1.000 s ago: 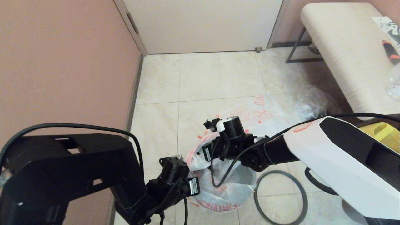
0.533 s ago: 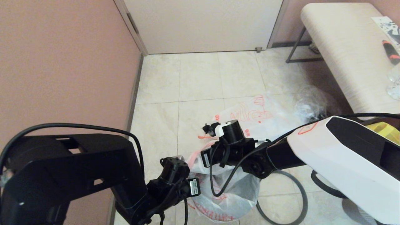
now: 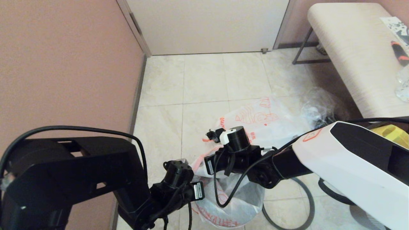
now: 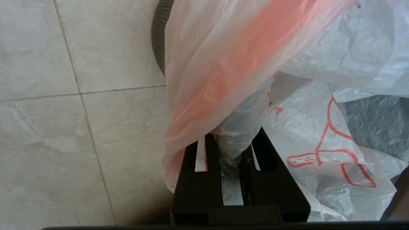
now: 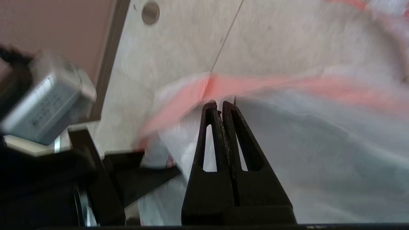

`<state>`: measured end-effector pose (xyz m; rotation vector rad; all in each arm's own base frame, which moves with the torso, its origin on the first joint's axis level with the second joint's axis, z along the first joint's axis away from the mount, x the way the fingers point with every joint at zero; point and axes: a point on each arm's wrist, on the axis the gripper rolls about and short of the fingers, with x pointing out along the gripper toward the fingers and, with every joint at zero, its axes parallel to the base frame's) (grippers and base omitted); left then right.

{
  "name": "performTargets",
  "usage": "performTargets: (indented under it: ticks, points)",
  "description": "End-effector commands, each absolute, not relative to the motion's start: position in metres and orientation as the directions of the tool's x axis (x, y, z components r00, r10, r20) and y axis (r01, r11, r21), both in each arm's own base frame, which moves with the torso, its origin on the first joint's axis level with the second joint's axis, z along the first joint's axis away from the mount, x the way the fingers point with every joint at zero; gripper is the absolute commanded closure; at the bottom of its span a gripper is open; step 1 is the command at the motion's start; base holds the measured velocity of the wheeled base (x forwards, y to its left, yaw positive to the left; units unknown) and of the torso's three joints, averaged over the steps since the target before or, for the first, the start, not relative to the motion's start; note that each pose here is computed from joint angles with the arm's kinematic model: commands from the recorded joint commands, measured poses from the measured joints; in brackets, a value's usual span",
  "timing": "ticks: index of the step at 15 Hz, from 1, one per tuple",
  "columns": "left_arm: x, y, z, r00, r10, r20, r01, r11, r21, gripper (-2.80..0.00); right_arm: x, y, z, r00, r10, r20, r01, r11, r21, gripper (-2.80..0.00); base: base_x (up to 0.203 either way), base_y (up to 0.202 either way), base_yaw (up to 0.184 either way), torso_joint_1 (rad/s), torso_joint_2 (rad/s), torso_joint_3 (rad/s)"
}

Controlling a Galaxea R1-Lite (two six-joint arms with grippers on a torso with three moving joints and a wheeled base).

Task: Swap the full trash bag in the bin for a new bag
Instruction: Put the new garbage bag on the trash can

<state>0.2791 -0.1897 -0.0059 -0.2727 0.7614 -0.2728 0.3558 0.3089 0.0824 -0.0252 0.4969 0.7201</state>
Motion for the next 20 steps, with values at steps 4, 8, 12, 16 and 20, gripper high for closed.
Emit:
performTargets:
  ticks: [4,8,12,16,20]
  points:
    - [0.278,-0.19,-0.006,0.693,-0.34,-0.636,0.143,0.929,-0.341,0.0,0.374,0.316,0.087,0.66,0.624,-0.418,-0.63,0.763,0.145,0.0,0.0,0.0,0.0,0.0,0.0,0.0]
    - [0.278,-0.191,-0.006,0.692,-0.341,-0.636,0.146,0.929,-0.34,0.0,0.388,0.318,0.082,0.664,0.601,-0.444,-0.614,0.778,0.134,0.0,0.0,0.0,0.0,0.0,0.0,0.0]
    - [0.278,-0.191,-0.006,0.692,-0.341,-0.636,0.146,0.929,-0.34,0.0,0.387,0.31,0.105,0.697,0.585,-0.414,-0.6,0.792,0.111,0.0,0.0,0.0,0.0,0.0,0.0,0.0]
    - [0.278,-0.191,-0.006,0.691,-0.34,-0.637,0.145,0.93,-0.339,0.0,0.366,0.296,0.115,0.683,0.539,-0.494,-0.569,0.816,0.104,0.0,0.0,0.0,0.0,0.0,0.0,0.0]
    - [0.278,-0.191,-0.007,0.691,-0.34,-0.639,0.146,0.93,-0.337,0.0,0.356,0.302,0.104,0.657,0.544,-0.522,-0.586,0.804,0.099,0.0,0.0,0.0,0.0,0.0,0.0,0.0]
